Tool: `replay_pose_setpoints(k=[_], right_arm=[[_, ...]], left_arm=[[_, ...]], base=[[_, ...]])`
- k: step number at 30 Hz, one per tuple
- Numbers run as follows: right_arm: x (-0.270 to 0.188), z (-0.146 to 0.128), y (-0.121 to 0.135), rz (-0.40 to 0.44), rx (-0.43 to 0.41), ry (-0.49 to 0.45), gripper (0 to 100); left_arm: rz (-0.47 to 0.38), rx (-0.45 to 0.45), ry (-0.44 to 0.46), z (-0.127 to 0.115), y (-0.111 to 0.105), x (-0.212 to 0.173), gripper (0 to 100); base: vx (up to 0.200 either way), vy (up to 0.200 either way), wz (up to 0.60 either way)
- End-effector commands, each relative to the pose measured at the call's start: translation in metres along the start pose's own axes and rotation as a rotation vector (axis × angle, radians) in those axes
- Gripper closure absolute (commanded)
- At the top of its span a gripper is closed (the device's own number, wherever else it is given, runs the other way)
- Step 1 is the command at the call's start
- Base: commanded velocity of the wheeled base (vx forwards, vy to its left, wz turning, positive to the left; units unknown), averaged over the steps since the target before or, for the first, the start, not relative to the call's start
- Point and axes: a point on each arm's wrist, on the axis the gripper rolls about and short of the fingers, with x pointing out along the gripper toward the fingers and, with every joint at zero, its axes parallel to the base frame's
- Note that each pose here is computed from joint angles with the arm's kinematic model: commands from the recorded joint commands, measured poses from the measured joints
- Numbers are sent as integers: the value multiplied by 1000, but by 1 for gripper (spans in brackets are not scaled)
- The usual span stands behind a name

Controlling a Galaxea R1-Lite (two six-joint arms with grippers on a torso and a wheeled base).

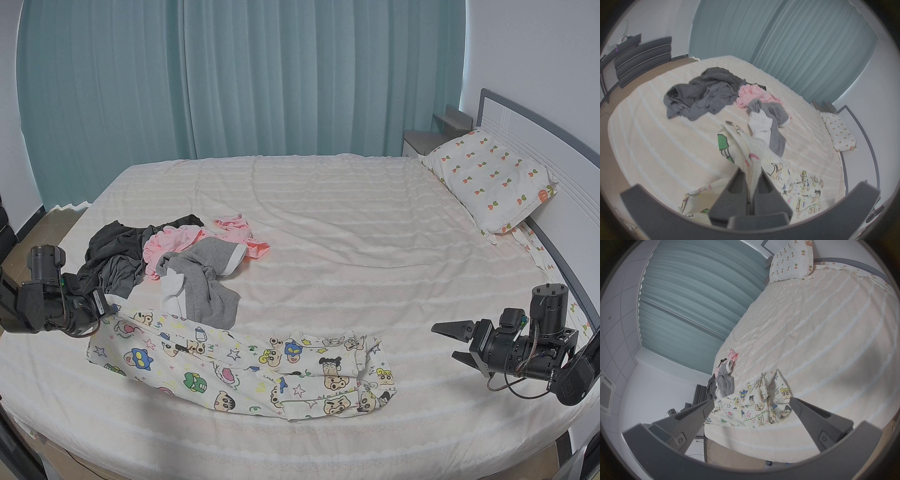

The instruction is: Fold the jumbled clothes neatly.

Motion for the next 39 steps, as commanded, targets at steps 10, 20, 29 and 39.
replay_pose_setpoints(k=[10,20,29,39], right_arm=[[-3,1,2,9,-4,-8,0],[-2,0,2,8,-3,-5,0],[-2,0,2,8,-4,-5,0],[-2,0,1,6,-4,-5,0]], left_arm=[[-67,190,-1,-24,-105,-5,100],[-249,307,63,-85,-225,18,100],[-338,386,108,-107,-289,27,100],[-365,407,127,-105,-317,35,100]], base=[[0,0,0],[0,0,0],[0,0,0],[0,0,0]])
